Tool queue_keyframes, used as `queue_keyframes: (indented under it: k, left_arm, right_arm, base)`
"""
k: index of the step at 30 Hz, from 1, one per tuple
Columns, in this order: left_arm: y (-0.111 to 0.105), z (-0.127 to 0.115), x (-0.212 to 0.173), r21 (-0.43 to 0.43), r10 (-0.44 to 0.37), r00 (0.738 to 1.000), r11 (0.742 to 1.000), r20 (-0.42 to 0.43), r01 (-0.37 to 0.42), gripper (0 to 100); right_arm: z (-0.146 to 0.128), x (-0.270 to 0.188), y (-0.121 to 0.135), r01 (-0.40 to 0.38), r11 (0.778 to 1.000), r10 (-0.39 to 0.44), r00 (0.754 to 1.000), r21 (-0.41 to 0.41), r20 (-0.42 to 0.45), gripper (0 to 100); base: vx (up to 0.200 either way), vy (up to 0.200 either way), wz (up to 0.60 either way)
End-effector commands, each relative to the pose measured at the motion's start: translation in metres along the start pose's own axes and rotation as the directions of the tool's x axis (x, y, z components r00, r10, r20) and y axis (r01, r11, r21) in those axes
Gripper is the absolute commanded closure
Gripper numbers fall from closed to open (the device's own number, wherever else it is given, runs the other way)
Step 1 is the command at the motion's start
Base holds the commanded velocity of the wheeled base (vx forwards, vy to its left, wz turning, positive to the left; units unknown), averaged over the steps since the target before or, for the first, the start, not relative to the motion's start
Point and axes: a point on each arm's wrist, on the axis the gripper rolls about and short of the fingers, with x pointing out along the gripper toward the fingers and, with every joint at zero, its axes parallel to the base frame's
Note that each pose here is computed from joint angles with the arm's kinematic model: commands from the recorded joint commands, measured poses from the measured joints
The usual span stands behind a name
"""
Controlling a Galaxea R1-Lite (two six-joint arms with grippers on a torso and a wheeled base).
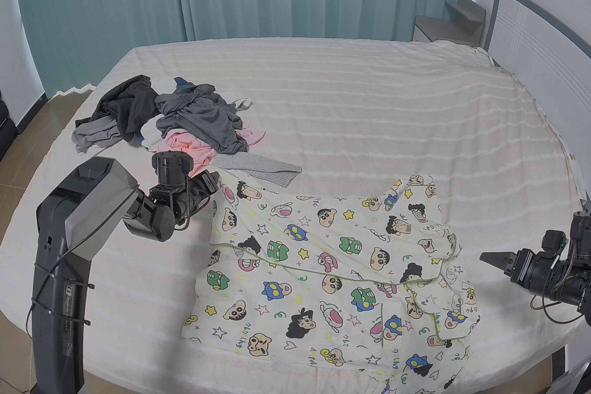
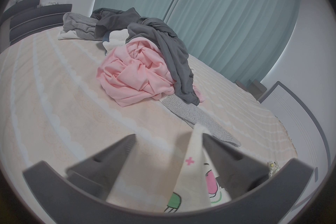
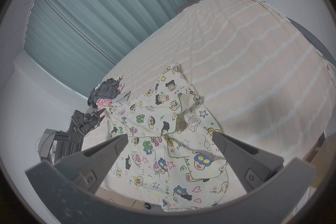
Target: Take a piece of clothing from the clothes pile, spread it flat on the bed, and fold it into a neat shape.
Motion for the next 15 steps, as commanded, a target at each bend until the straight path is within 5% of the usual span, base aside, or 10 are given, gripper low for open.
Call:
queue_keyframes:
  k: [1, 11, 15]
  left_arm:
    - [0.001, -0.002, 0.001, 0.001, 0.008, 1.000, 1.000, 0.001, -0.008, 0]
    - [0.012, 0.006, -0.030, 0.036, 0.035, 0.998, 0.999, -0.056, -0.033, 0]
    - [0.016, -0.001, -0.060, 0.035, -0.001, 0.987, 0.999, -0.163, 0.007, 0]
  right_arm:
    - [0.000, 0.000, 0.000, 0.000, 1.000, 0.000, 1.000, 0.000, 0.000, 0]
    - [-0.003, -0.002, -0.002, 0.004, 1.000, -0.004, 1.000, 0.004, -0.008, 0]
    - [-0.003, -0.002, -0.001, 0.002, 1.000, -0.002, 1.000, 0.002, -0.004, 0]
  base:
    - [0.000, 0.000, 0.00]
    - [0.000, 0.000, 0.00]
    - [0.000, 0.000, 0.00]
